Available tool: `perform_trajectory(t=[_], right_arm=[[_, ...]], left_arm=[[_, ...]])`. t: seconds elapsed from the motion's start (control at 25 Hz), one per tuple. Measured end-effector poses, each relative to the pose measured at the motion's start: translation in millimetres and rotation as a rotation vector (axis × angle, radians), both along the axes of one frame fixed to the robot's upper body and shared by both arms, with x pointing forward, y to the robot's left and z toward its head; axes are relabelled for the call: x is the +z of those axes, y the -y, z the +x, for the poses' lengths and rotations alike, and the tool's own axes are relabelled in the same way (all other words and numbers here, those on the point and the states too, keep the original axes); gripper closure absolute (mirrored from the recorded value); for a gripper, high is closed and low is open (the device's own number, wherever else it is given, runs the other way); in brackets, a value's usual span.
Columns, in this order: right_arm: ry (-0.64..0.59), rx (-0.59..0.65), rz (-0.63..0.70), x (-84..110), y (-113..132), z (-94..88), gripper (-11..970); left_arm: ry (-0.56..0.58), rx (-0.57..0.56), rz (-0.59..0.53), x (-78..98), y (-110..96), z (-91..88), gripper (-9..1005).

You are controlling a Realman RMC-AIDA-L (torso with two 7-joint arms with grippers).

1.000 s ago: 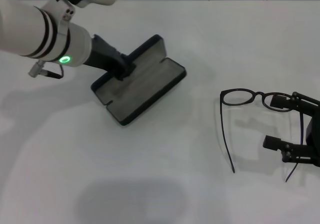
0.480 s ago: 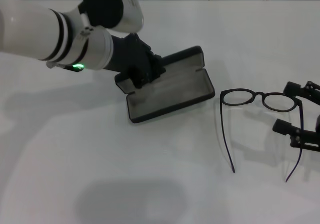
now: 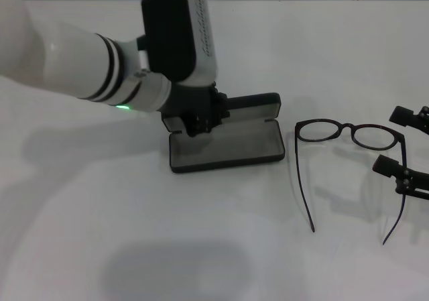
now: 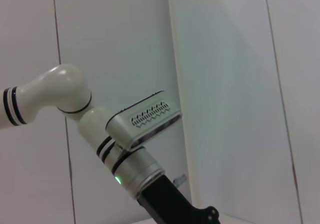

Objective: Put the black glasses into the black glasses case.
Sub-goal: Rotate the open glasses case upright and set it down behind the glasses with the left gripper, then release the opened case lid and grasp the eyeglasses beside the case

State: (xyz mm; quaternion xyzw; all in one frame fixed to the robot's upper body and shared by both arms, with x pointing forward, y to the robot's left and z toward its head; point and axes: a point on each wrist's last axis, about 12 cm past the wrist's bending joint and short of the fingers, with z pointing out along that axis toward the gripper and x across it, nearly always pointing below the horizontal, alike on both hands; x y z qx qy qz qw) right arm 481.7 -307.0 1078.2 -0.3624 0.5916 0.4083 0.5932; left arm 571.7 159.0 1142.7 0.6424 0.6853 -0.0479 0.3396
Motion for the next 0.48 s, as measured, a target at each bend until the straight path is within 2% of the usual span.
perform_trajectory(t=[0.28, 0.48], right_arm=[[0.003, -0.011, 0.001, 0.2, 2, 0.4, 81], [0.001, -0.020, 0.004, -0.3, 3, -0.1, 90]], left_arm=[[0.112, -0.027, 0.081, -16.5, 8, -8.7, 729], [0.155, -0.032, 0.051, -7.2, 11, -15.3, 633]])
